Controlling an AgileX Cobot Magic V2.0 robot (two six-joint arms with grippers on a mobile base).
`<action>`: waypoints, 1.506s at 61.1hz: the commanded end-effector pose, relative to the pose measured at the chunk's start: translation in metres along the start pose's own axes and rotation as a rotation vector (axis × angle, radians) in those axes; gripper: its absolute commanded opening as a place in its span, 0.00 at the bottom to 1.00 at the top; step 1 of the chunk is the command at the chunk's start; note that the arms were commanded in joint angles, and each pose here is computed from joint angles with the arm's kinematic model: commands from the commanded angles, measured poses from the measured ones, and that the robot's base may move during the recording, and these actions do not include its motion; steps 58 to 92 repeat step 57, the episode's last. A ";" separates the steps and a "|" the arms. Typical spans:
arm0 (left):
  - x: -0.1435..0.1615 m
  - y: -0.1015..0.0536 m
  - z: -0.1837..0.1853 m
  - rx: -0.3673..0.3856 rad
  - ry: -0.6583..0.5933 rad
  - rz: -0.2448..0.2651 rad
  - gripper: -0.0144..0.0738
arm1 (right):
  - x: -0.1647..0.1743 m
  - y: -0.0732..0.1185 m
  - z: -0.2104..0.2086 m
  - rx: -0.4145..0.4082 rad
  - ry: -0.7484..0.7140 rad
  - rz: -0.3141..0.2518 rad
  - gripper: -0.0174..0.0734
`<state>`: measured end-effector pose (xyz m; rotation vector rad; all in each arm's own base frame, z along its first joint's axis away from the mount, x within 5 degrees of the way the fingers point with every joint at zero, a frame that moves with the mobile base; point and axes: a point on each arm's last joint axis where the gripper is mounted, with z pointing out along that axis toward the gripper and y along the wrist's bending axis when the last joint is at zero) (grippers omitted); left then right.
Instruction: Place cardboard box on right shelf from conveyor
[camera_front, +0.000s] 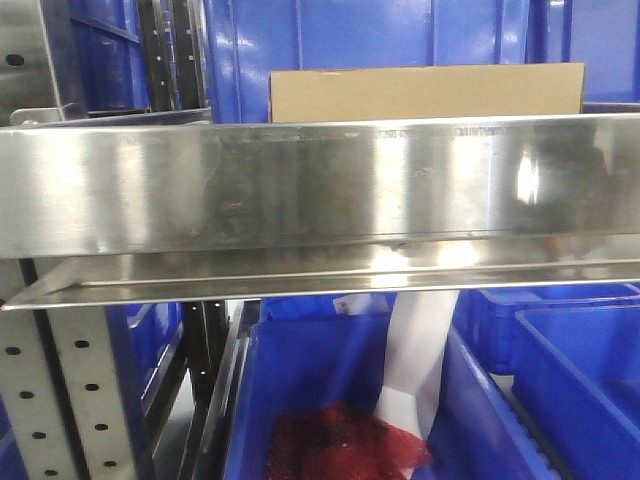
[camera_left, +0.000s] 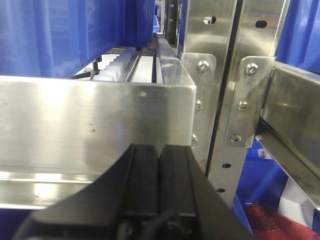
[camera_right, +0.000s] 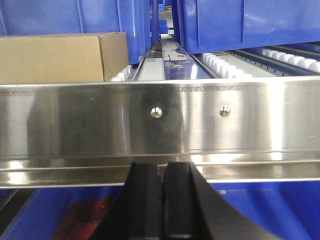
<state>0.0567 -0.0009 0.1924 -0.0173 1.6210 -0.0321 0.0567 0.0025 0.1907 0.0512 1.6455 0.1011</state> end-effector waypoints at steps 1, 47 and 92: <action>-0.005 0.000 -0.001 -0.001 -0.091 -0.006 0.03 | -0.011 0.000 -0.002 0.006 -0.119 0.001 0.26; -0.005 0.000 -0.001 -0.001 -0.091 -0.006 0.03 | -0.011 0.000 -0.002 0.006 -0.119 0.001 0.26; -0.005 0.000 -0.001 -0.001 -0.091 -0.006 0.03 | -0.011 0.000 -0.002 0.006 -0.119 0.001 0.26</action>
